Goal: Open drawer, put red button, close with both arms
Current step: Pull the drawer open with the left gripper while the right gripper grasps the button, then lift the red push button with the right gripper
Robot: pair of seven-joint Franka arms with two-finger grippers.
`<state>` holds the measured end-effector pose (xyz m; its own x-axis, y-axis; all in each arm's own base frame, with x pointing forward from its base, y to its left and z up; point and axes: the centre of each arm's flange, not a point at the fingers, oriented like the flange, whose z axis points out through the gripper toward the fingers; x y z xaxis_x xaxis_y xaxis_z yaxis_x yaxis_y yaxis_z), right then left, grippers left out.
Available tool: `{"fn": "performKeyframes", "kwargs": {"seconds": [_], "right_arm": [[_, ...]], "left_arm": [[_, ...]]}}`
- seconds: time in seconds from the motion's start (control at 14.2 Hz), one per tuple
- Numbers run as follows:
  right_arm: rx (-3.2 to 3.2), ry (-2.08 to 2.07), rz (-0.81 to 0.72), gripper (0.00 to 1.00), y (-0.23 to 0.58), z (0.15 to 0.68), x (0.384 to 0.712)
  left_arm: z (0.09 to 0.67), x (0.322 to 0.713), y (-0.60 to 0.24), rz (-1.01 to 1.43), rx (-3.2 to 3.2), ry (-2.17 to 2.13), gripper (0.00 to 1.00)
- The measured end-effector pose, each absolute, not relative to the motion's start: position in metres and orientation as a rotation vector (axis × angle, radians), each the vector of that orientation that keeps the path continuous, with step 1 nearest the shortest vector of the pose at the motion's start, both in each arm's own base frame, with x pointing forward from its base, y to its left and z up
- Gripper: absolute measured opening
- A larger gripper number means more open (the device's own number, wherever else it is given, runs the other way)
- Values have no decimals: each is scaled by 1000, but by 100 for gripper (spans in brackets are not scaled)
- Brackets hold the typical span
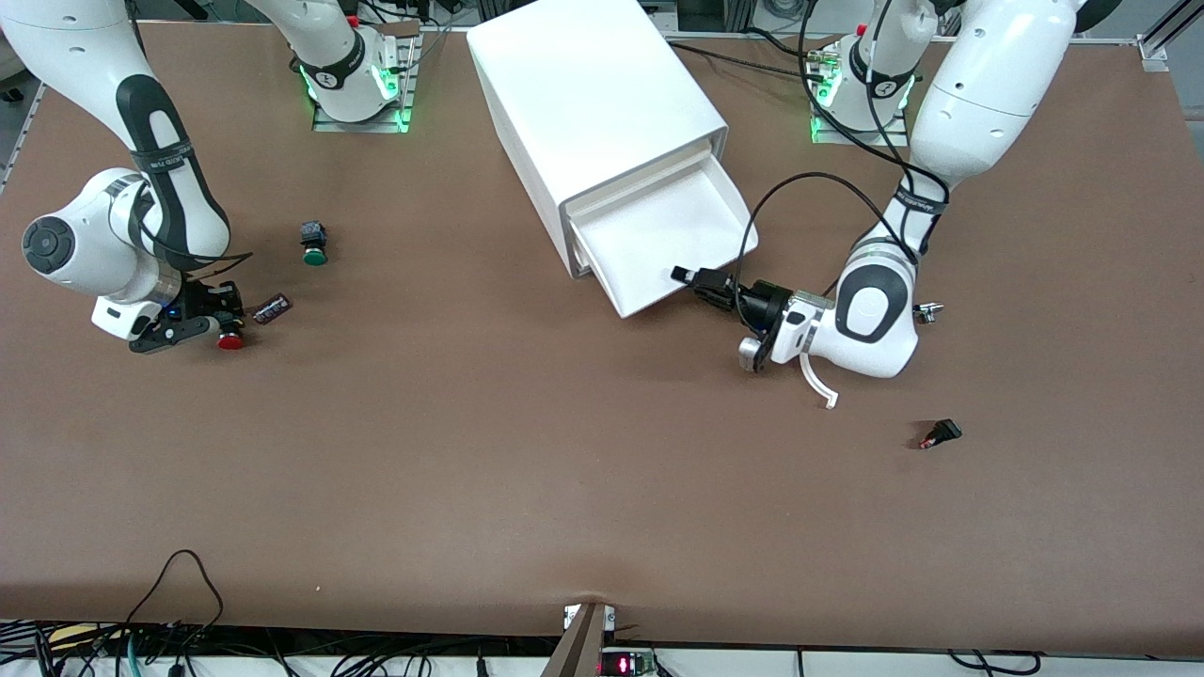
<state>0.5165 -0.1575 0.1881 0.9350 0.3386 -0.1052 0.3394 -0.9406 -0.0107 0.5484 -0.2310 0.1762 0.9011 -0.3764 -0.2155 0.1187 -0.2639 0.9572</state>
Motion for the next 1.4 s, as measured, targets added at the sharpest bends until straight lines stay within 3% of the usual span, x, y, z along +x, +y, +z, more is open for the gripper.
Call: {"fn": "performKeyframes", "kwargs": {"seconds": [0.42, 0.7, 0.91, 1.12, 1.4], "right_arm": [[3093, 573, -112, 41, -152, 219, 530], [3122, 676, -51, 41, -141, 285, 547], [3162, 745, -90, 41, -112, 351, 576], [3180, 718, -120, 41, -55, 406, 603], [3203, 577, -179, 41, 52, 447, 612]], "left_arm": [[198, 570, -145, -672, 1781, -68, 99], [235, 593, -68, -720, 1999, -114, 100], [295, 609, -11, -679, 2273, -192, 100], [357, 612, 35, -630, 2526, -262, 100], [428, 609, 54, -545, 2805, -289, 100]]}}
